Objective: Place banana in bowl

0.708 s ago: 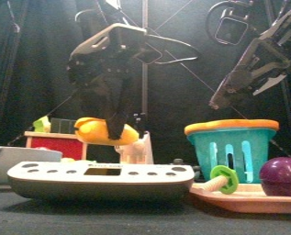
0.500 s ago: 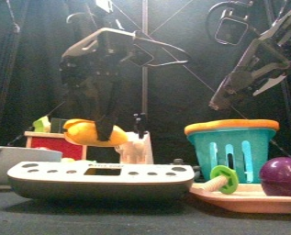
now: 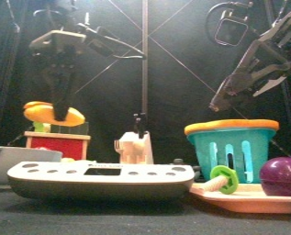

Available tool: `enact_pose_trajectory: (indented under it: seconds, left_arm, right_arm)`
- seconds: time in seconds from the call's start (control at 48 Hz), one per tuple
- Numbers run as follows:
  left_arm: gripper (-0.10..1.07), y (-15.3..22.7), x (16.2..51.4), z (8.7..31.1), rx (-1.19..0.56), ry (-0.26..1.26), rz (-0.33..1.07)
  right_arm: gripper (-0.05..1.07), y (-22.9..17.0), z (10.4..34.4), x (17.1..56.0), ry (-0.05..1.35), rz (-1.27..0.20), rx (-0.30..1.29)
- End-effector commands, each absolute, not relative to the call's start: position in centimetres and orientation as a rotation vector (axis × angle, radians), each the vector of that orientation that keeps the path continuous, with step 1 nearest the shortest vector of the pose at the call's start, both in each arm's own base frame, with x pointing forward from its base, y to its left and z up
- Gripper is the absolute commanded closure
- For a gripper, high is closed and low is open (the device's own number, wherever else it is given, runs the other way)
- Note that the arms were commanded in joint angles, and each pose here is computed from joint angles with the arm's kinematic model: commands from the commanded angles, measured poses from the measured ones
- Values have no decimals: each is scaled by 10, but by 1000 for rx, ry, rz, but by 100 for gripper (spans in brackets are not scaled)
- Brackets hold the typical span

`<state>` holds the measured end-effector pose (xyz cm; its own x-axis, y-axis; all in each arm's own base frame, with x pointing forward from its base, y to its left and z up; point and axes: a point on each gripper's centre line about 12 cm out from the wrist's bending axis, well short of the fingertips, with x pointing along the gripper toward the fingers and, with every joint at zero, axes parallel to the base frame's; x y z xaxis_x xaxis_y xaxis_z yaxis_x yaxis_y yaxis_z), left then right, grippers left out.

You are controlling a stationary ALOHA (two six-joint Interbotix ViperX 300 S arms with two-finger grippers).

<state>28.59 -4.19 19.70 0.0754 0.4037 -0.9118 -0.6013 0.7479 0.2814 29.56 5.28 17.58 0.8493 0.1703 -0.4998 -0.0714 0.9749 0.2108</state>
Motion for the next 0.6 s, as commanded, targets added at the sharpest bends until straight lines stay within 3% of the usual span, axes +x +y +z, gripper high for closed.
enact_pose_trajectory:
  seconds: [0.0,0.583]
  left_arm:
    - [22,-29,269,203,-179,1263,777]
    - [21,-15,250,168,-116,1221,692]
  right_arm:
    - [20,53,182,299,519,130,190]
    - [20,51,179,300,529,122,189]
